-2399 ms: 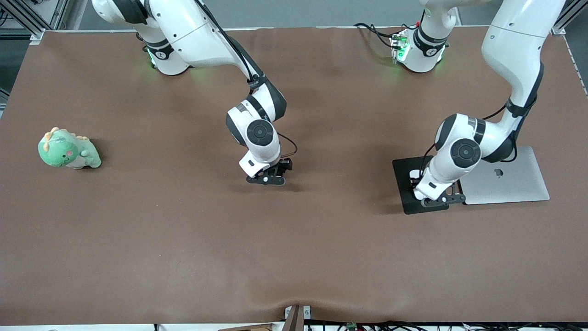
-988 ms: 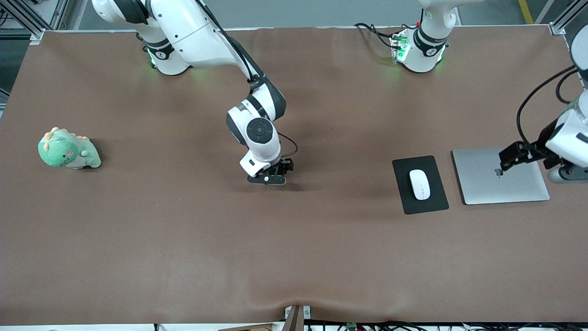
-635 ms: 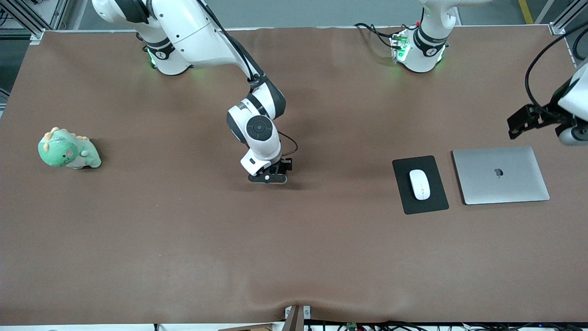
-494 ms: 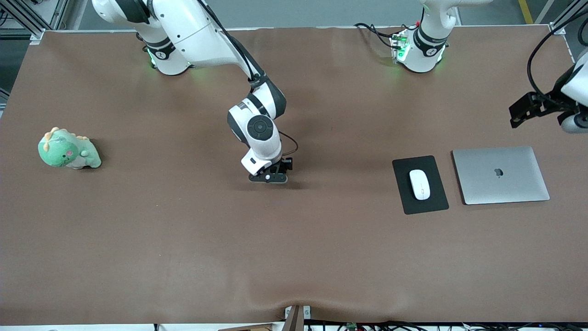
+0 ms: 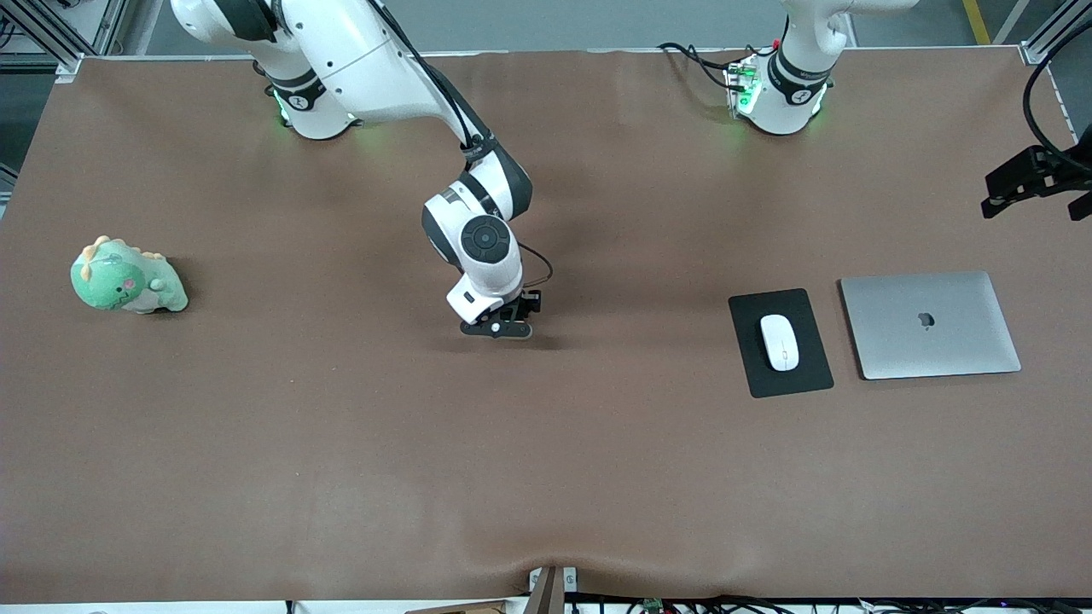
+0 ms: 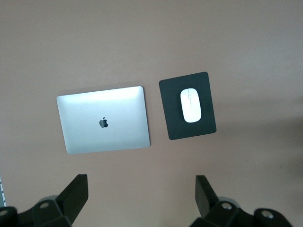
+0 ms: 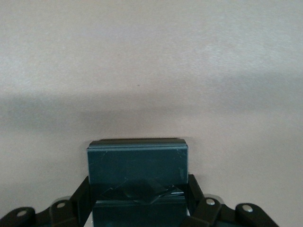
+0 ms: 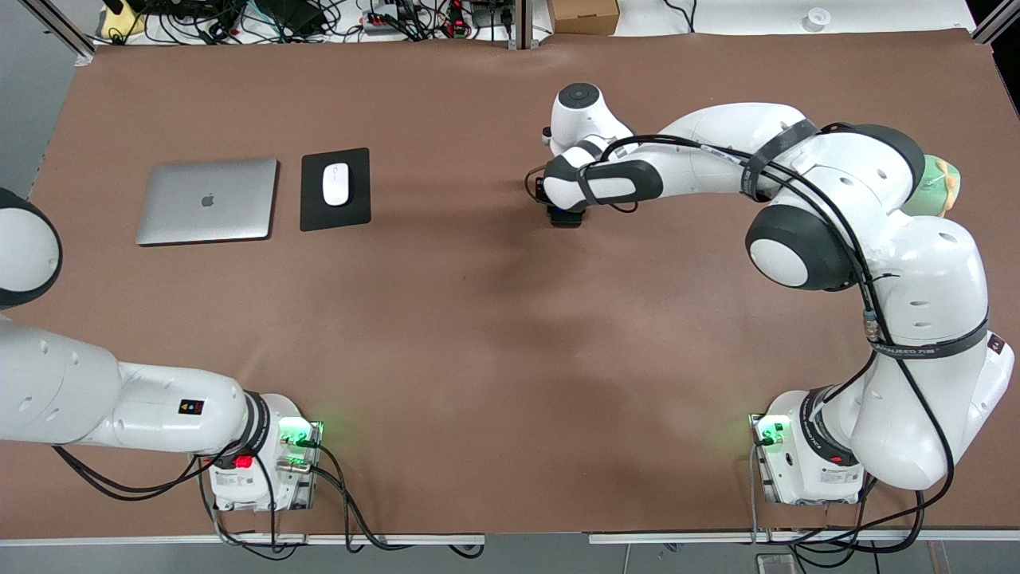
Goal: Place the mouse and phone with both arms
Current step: 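Carry the black phone with the right gripper toward the green plush toy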
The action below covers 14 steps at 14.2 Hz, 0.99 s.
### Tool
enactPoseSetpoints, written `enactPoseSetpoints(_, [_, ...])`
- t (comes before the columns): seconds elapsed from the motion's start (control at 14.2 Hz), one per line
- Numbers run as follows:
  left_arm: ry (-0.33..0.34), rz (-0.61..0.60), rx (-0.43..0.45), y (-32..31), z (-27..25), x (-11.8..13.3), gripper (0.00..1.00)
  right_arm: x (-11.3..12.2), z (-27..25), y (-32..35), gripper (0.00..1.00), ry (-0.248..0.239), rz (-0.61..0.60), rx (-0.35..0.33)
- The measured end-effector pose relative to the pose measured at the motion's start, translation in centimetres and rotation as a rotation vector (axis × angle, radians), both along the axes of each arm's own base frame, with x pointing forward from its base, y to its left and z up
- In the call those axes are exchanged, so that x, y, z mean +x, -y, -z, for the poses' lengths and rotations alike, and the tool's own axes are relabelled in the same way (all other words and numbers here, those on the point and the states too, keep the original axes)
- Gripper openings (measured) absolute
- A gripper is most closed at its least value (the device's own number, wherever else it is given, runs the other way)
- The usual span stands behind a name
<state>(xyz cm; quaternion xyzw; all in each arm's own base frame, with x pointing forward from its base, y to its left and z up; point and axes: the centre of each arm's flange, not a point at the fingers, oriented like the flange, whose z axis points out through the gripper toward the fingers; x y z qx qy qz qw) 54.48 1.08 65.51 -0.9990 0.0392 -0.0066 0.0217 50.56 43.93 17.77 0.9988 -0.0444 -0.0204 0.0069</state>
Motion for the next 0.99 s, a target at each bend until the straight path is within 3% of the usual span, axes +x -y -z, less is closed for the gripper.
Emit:
enactPoseSetpoints(0.63, [0.001,0.013,0.000,1.1,0.0,0.0,1.00,3.9,-8.8,7.1,0.80,-0.105,0.142,-0.064])
enactPoseSetpoints(0.99, [-0.002,0.013,0.000,1.1,0.1,0.0,1.00,5.7,-12.1,15.0,0.80,-0.125,0.128,-0.040])
